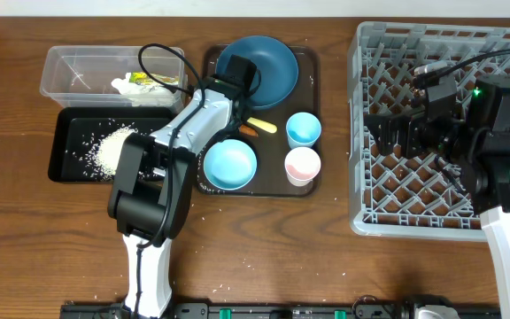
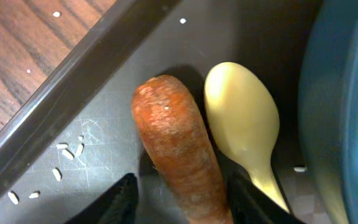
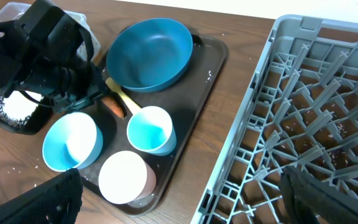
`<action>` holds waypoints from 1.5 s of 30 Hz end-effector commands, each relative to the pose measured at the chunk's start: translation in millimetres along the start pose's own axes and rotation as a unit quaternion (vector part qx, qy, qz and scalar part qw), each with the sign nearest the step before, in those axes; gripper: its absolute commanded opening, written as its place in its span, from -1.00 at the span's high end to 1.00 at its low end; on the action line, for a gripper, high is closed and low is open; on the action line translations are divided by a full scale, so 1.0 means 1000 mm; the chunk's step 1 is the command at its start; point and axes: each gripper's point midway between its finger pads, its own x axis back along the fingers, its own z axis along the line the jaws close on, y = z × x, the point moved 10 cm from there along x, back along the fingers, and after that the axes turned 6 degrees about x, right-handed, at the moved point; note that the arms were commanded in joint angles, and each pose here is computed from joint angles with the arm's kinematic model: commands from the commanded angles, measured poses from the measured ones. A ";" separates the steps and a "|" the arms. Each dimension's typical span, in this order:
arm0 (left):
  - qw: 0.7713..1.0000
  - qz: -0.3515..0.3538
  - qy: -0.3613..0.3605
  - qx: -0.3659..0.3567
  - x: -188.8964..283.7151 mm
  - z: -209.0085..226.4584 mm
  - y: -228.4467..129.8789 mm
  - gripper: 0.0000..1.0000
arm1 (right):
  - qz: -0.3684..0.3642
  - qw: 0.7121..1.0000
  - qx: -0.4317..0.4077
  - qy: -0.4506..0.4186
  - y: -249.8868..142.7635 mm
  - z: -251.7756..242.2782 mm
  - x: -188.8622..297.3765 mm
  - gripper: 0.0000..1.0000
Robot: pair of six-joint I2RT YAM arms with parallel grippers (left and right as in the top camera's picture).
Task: Sort waste into correct bins and load items into the dishwasher rack
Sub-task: 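Grasp the carrot on the brown tray with the left gripper, then carry the carrot to the black tray and release it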
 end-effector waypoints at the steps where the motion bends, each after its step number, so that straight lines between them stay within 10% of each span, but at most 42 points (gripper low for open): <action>1: 1.000 0.002 0.018 0.008 -0.010 0.006 0.000 0.16 | -0.002 1.000 0.004 0.010 0.005 0.006 -0.001 -0.98; 32: 0.991 -0.070 -0.109 -0.015 0.115 0.009 0.049 0.51 | 0.003 1.000 0.002 0.011 0.003 0.006 -0.001 -0.98; 45: 0.987 -0.097 -0.008 0.127 0.152 0.118 0.137 0.51 | 0.002 1.000 0.002 0.011 0.003 0.006 -0.001 -0.98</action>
